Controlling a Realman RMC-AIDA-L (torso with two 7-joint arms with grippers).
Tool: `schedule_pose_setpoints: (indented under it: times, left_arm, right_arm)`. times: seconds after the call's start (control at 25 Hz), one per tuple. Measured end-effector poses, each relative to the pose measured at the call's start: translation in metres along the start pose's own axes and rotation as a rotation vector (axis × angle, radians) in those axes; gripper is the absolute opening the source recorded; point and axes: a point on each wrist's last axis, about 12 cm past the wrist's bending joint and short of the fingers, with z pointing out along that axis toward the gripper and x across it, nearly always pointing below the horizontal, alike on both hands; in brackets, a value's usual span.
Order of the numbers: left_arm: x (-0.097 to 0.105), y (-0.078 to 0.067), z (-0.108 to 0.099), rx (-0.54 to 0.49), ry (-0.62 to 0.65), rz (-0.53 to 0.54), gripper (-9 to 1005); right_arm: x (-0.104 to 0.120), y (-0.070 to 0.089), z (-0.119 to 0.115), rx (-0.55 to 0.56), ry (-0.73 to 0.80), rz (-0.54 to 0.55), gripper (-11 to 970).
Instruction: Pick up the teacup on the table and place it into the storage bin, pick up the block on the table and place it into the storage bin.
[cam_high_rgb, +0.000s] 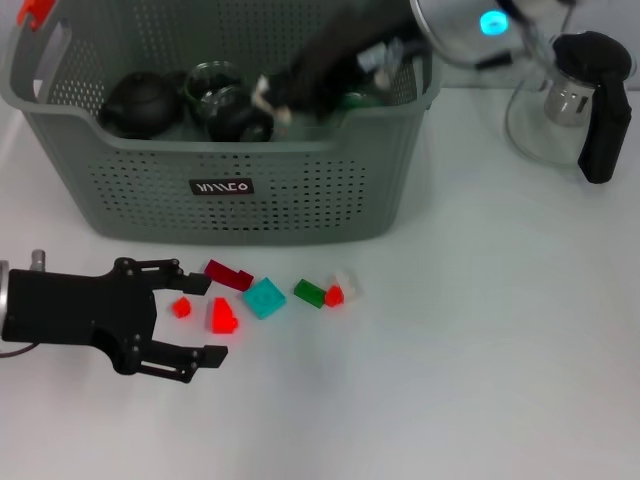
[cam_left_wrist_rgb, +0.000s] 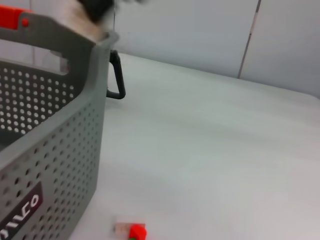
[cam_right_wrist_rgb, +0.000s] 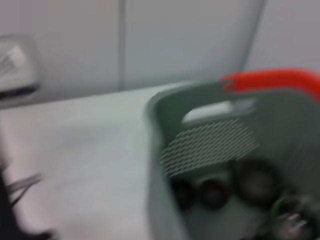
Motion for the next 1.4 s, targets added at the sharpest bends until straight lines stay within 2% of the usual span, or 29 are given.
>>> schedule_pose_setpoints:
  times: [0.16,0.36,0.64,0.84,0.96,1.08,1.28,1.4]
  left_arm:
    - [-0.002,0.001,0.002,0.008,0.002,0.008,903]
    - [-0.004,0.002,0.003,0.012,0.005,0.014,903]
    - [-0.005,0.004,0.002,0.004,0.013,0.017,903]
    - [-0.005,0.005,0.001,0.002,0.021,0.022,903]
    - [-0.007,0.006,0.001,0.0,0.024,0.029,903]
    - [-0.008,0.007,0.0,0.002,0.025,0.034,903]
    - [-0.008,0.008,0.0,0.001,0.025,0.036,903]
    - [-0.007,0.007,0.0,0.004,0.024,0.042,903]
  right_arm:
    - [-0.008,-0.016,0.006,0.083,-0.037,-0.003,110]
    - [-0.005,-0.031,0.017,0.161,-0.032,0.015,108]
    - [-0.001,-0.041,0.014,0.208,-0.042,0.031,160]
    - [-0.001,-0.044,0.008,0.235,-0.038,0.021,361]
    - [-0.002,-0.037,-0.001,0.213,-0.043,0.001,444]
    - [0.004,-0.021,-0.014,0.157,-0.04,-0.02,510]
    - [0.027,0.014,-0.038,0.026,0.015,-0.08,618]
    - [0.046,0.028,-0.046,-0.052,0.092,-0.082,733]
